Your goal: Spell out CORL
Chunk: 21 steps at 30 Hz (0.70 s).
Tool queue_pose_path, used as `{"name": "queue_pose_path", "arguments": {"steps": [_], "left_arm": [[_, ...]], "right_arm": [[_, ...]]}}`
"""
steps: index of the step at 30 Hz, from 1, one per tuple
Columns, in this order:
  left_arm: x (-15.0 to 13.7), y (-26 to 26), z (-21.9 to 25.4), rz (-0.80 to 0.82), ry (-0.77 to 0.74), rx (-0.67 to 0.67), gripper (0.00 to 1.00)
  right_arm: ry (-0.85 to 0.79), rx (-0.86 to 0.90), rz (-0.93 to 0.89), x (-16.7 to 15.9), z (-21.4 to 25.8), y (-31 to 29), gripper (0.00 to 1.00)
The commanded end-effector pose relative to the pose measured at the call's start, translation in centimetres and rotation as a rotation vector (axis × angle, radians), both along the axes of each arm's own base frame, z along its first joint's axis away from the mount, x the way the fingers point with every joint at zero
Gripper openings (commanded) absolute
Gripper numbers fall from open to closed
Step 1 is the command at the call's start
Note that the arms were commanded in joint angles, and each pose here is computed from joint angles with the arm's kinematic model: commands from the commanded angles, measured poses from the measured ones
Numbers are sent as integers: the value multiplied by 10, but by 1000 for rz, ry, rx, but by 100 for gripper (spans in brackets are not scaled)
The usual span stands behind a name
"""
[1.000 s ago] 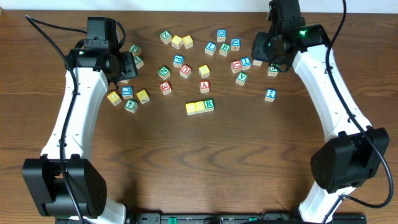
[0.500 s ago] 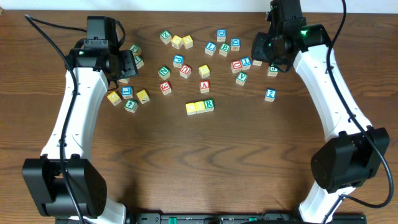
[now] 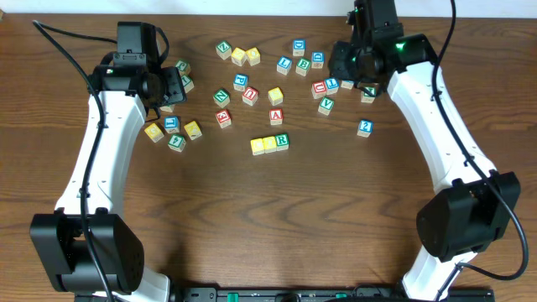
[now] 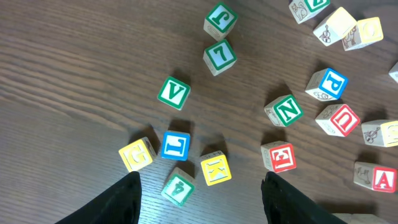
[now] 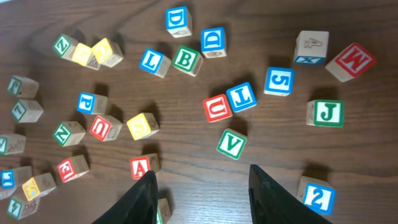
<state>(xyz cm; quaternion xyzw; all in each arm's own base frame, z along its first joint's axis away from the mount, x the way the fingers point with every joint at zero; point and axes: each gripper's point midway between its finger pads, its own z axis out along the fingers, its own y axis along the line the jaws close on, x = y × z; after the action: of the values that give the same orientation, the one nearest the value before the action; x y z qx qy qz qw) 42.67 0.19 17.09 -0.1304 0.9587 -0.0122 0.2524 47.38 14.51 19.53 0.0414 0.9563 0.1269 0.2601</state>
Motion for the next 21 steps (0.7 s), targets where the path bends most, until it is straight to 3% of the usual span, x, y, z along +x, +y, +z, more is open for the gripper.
{"name": "queue_pose_path", "arguments": {"steps": [1, 21], "left_arm": [[-1, -1, -8, 39, 17, -35, 61], [-1, 0, -8, 52, 16, -38, 61]], "right_arm": [[-12, -10, 29, 0, 6, 2, 43], [4, -20, 36, -4, 3, 1, 45]]}}
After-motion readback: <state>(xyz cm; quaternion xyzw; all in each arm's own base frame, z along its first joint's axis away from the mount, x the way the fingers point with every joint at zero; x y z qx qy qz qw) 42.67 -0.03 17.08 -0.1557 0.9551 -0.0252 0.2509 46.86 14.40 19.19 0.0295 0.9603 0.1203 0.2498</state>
